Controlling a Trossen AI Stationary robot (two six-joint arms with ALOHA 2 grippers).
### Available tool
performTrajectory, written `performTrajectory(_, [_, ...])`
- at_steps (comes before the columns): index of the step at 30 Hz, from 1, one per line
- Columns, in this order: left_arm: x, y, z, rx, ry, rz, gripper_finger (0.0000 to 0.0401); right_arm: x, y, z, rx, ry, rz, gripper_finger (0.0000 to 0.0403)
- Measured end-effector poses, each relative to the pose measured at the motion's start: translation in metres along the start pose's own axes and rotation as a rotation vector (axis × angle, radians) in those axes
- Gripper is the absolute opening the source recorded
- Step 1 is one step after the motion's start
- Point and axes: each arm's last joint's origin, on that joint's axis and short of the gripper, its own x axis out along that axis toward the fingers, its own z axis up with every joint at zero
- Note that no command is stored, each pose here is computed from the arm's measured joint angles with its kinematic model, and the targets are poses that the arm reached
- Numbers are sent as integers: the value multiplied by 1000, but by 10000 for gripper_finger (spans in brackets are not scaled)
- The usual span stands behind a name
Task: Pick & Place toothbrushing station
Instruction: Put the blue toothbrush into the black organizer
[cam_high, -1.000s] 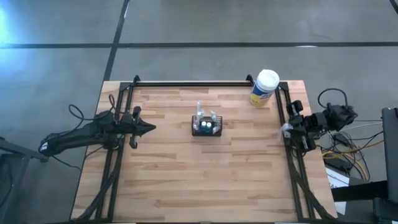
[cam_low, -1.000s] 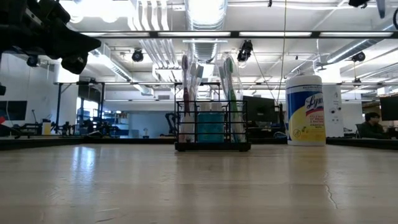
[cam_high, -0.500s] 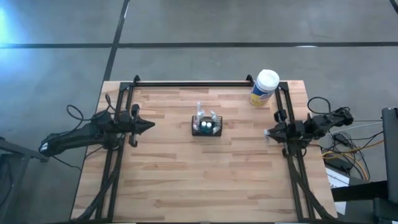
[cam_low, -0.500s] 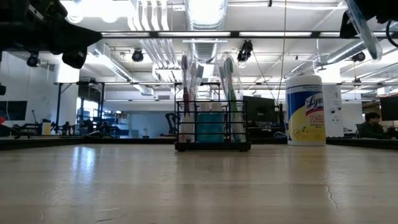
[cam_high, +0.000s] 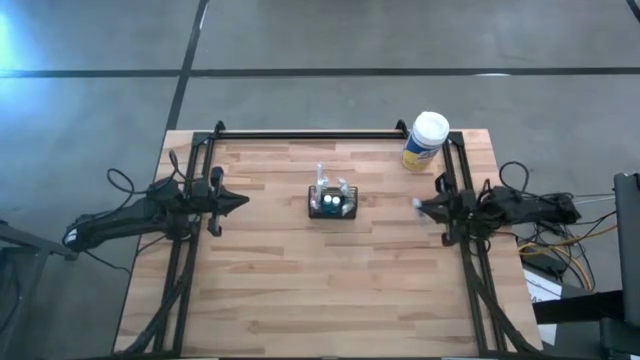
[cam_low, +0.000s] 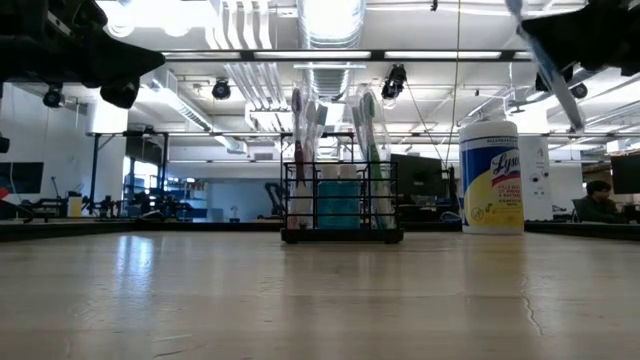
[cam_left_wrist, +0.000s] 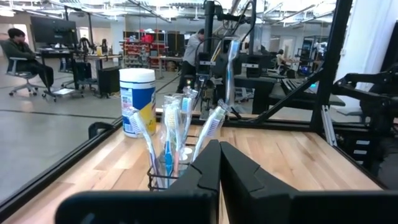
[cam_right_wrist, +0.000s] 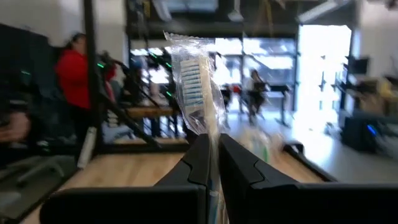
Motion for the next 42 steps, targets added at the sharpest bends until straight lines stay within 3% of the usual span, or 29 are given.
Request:
performTrajectory(3, [0, 0, 0, 7, 0, 0, 6, 1, -1, -3, -19, -19, 48, 13])
performTrajectory(11, [0, 0, 0, 15, 1, 0, 10, 4, -4, -25, -13, -10, 30, 13])
performTrajectory(38, [0, 0, -1, 6, 12, 0, 12, 3, -3, -22, -20, -37, 55, 13])
performTrajectory(42, [0, 0, -1, 12, 12, 1, 10, 4, -4, -22, -4, -37, 11, 13])
